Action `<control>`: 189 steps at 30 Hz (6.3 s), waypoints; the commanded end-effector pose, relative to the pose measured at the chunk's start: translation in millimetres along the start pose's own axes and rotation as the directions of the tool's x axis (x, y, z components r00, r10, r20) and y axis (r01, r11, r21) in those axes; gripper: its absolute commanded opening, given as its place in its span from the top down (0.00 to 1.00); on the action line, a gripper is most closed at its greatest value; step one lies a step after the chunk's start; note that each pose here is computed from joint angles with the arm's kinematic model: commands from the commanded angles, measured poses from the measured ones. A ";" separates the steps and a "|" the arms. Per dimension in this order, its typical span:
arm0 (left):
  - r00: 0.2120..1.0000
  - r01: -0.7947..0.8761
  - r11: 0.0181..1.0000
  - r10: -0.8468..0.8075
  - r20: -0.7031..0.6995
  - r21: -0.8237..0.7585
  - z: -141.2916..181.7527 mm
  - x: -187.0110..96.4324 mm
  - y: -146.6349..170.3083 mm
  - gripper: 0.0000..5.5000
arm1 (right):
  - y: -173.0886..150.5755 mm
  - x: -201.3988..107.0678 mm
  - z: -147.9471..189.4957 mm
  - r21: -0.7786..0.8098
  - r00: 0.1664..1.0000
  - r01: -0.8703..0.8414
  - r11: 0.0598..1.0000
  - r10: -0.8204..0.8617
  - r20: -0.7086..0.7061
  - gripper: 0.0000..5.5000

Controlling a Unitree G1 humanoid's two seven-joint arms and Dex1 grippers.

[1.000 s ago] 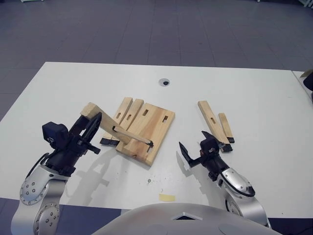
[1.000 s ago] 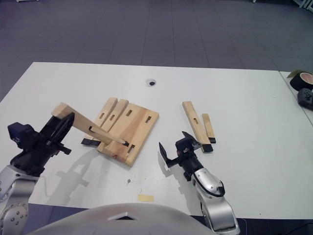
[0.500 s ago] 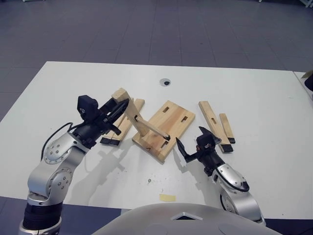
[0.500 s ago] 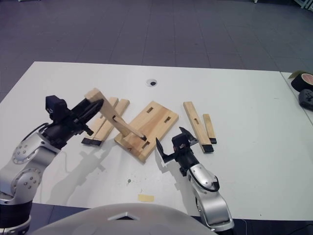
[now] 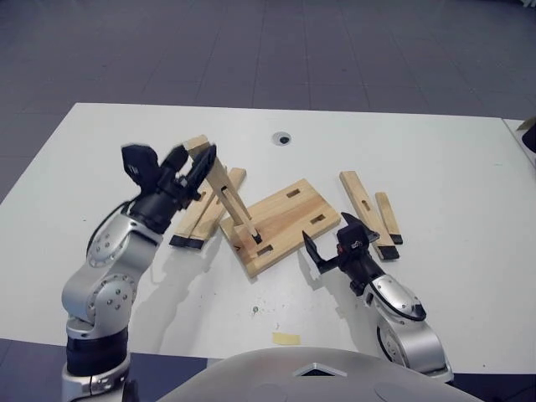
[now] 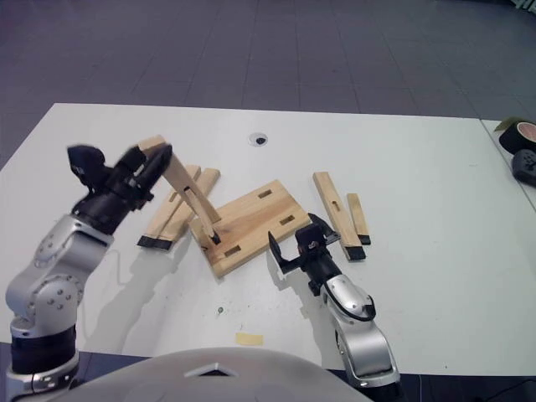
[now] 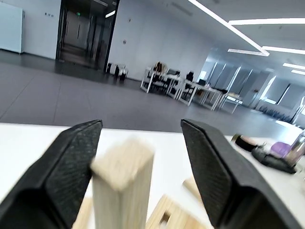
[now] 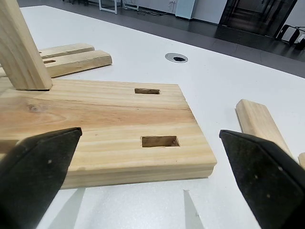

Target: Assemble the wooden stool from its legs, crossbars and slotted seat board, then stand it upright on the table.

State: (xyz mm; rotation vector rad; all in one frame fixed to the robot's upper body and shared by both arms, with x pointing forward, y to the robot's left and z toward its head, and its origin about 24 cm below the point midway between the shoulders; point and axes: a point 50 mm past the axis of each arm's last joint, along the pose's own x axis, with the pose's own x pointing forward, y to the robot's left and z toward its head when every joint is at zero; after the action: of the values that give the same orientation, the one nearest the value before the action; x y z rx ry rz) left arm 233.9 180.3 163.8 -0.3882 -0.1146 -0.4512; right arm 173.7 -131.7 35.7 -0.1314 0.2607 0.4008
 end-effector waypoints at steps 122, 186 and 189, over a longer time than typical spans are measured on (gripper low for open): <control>0.749 0.555 0.255 -0.568 -0.341 0.792 72.5 73.6 -47.4 0.62 | -6.4 33.8 209.6 0.461 0.475 -0.714 0.527 -0.120 0.872 0.81; 0.210 0.959 0.280 -0.618 -0.757 0.037 35.8 -4.7 -5.7 0.07 | -102.4 -23.2 138.2 0.624 0.618 -0.218 0.751 -0.389 0.683 0.82; 0.218 0.960 0.278 -0.645 -0.733 0.041 31.5 -2.3 -11.5 0.16 | -100.6 -17.4 137.4 0.624 0.636 -0.228 0.747 -0.371 0.677 0.82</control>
State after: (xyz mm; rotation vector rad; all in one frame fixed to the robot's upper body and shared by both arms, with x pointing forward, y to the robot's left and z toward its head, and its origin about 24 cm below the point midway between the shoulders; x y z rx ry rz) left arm 225.6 188.3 192.5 0.4488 0.2346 -1.6555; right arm 225.5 -209.1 180.0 0.7483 -0.5087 0.1990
